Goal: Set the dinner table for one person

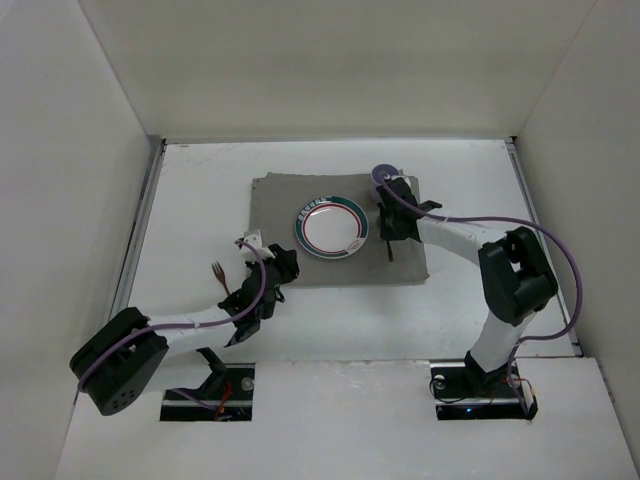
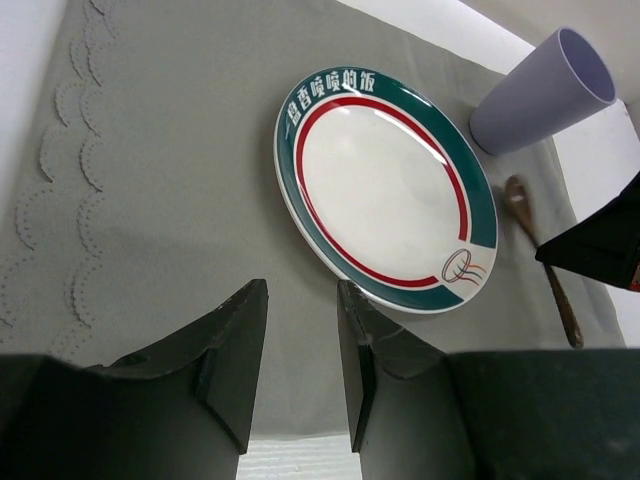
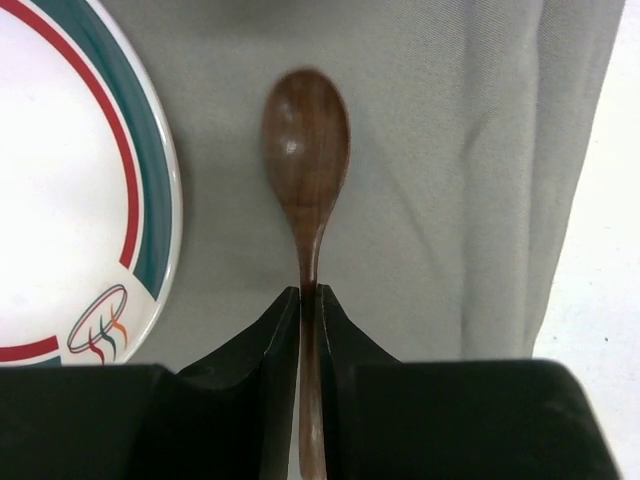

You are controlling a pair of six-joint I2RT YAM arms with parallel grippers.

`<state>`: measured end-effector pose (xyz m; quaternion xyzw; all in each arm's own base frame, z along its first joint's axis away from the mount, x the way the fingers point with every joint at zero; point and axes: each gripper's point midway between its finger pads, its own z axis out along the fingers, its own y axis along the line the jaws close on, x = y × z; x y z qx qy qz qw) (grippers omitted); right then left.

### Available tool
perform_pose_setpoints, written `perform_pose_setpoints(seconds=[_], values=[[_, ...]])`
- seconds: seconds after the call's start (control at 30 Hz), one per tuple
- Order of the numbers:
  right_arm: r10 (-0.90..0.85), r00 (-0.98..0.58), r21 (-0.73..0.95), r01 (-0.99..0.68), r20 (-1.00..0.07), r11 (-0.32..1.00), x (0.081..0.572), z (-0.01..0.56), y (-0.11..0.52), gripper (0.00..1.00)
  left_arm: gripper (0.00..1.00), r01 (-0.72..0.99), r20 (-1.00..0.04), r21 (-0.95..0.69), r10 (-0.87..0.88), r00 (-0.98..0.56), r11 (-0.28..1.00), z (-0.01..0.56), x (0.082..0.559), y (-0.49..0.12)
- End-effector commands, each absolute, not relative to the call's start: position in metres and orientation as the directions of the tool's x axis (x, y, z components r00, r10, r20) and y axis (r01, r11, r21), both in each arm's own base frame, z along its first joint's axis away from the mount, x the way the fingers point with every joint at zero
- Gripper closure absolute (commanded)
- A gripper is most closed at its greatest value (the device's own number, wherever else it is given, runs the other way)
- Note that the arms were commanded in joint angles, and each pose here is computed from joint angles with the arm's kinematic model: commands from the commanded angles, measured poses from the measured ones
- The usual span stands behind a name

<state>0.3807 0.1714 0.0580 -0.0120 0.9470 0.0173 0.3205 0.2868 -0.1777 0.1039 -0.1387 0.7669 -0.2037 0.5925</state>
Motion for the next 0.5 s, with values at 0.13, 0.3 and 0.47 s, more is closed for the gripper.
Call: perform_pose_setpoints(seconds=[0.13,0.3,0.47], values=[[0.023,-0.765,0.084,-0.041,-0.644,0.996,0.395,0.066,0.187,0.82,0.68,0.049,-0.84,-0.52,-0.5,-0.211,0.853,0.129,0.296,-0.185],[0.044,-0.747,0.09,-0.02,-0.664,0.996,0.391,0.075,0.182,0.72,0.68,0.05,-0.844,-0.513,-0.493,-0.211,0.857,0.129,0.297,-0.185],[0.104,-0.653,0.157,-0.023,-0.75,0.987,0.383,0.129,0.178,0.54,0.68,0.042,-0.859,-0.487,-0.469,-0.208,0.873,0.133,0.298,-0.182]])
